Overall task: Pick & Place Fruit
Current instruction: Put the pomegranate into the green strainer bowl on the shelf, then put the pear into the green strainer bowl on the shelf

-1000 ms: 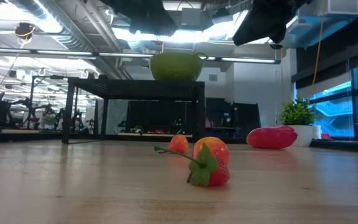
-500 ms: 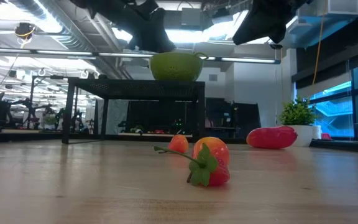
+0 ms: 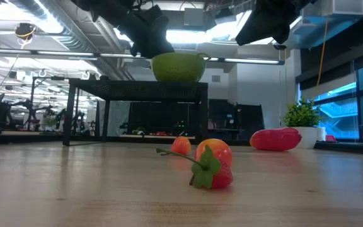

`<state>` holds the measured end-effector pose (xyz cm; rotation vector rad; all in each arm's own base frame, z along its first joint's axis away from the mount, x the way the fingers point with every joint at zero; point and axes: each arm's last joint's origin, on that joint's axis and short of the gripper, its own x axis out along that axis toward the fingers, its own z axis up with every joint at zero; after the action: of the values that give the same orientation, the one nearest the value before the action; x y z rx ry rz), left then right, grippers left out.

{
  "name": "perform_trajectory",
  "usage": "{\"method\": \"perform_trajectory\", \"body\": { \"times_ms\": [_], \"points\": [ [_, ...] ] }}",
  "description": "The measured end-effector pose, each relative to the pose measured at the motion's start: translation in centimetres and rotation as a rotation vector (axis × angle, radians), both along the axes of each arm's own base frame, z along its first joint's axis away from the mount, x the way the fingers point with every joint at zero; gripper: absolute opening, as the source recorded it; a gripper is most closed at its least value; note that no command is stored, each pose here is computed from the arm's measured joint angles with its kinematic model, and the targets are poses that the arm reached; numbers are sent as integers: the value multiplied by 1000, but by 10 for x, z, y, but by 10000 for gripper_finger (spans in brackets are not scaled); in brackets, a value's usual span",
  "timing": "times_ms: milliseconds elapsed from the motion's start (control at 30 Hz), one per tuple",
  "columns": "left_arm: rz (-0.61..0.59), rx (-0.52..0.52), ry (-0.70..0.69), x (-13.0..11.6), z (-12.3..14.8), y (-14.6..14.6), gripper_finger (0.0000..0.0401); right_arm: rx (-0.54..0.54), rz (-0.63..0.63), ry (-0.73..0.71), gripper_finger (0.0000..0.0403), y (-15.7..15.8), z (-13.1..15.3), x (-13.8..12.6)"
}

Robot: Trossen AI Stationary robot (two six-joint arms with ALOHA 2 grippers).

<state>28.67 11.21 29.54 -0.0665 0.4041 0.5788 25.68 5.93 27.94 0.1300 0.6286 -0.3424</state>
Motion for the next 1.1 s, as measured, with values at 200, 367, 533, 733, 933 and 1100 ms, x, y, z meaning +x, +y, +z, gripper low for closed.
{"method": "perform_trajectory", "body": {
  "times_ms": [200, 367, 533, 733, 933, 1100],
  "points": [
    [-11, -11, 21, 5, -7, 1, 212, 2, 0, -7, 66, 0, 0, 0],
    [-11, -11, 22, 6, -8, 1, 212, 3, 0, -7, 64, 0, 0, 0],
    [-11, -7, 12, 6, -7, 1, 214, 3, 0, -7, 54, 0, 1, 0],
    [-8, -6, 12, 6, -7, 1, 251, 3, 0, -7, 45, 0, 1, 0],
    [19, 7, 17, 5, -7, 2, 300, 3, -1, -7, 44, 0, 1, 0],
    [19, 16, -7, 1, 0, 0, 312, 4, -1, -7, 53, 0, 1, 0]
  ]
}}
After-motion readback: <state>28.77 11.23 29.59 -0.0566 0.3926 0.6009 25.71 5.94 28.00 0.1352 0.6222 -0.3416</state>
